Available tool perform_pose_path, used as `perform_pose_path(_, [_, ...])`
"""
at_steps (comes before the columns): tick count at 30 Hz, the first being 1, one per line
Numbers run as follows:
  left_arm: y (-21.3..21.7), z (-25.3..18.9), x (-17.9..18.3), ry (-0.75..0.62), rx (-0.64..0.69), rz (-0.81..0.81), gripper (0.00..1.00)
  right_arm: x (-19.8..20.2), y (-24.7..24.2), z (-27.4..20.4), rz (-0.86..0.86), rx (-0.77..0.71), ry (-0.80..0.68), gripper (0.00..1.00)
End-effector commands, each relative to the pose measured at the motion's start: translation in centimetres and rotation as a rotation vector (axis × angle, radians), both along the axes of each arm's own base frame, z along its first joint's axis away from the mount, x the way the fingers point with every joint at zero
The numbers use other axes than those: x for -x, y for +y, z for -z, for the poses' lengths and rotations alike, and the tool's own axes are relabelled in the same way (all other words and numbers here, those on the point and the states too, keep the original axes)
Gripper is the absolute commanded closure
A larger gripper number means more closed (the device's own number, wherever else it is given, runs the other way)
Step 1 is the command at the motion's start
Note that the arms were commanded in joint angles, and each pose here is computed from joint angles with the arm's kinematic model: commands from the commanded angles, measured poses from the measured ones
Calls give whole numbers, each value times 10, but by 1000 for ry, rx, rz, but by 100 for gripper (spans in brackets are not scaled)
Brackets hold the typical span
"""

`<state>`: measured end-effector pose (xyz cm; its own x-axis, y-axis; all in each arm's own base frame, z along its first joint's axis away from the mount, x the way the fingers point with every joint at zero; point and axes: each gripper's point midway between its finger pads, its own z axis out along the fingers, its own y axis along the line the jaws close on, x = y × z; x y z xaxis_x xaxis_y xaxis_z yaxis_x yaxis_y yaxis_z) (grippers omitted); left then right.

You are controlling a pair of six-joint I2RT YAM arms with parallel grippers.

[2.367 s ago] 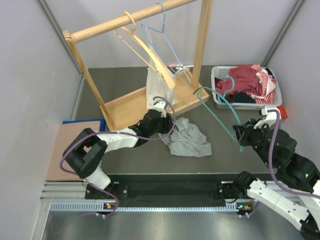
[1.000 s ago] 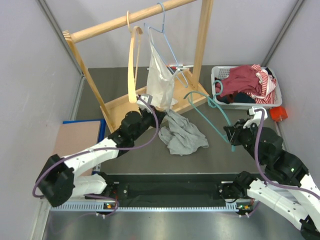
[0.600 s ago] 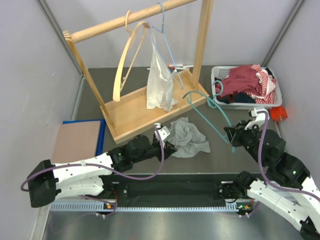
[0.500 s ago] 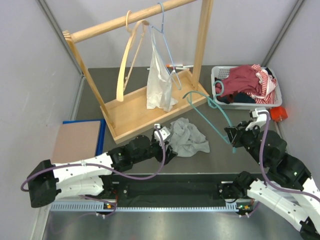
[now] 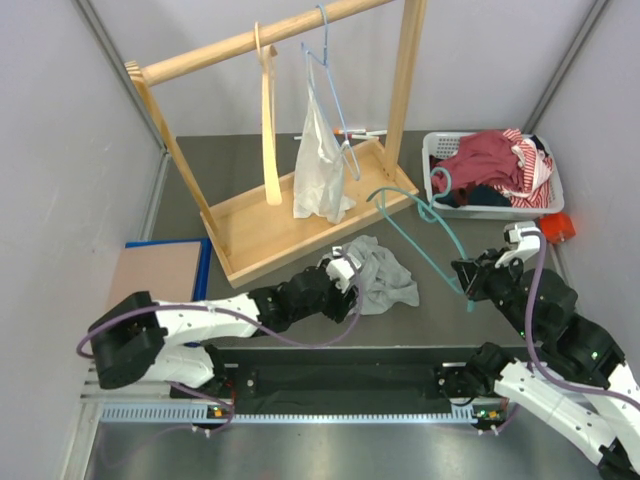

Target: Place the tank top on the hanger

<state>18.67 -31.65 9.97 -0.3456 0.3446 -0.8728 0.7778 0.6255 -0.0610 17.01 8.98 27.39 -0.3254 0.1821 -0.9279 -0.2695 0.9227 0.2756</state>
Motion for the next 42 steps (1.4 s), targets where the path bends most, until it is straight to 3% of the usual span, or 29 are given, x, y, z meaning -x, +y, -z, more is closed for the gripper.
perform_pose_path(1, [-23,-22,-27,-63,53,-71,40,2,2,-10,-9,-49,-28,100])
perform_pose_path(9, [-29,-19,-48,-79,54,-148,54,4,4,-6,-21,-47,-22,100])
perform_pose_path(19, [-31,-5,-48,-41,43,-131,60,5,3,-8,-26,-50,-25,100])
perform_pose_path(21, [-33,-4,-46,-28,55,-115,71,6,4,-9,-33,-53,-24,100])
perform_pose_path(22, [-33,-7,-48,-24,66,-119,87,7,4,-10,-35,-55,-25,100])
perform_pose_path(24, [-28,-11,-54,-34,64,-158,99,8,5,-11,-44,-54,-25,100])
perform_pose_path(31, [41,-52,-113,13,120,-413,100,18,11,-22,-122,-63,-58,100])
perform_pose_path(42, [94,-60,-137,-16,77,-536,100,19,38,-14,-250,-55,-40,100])
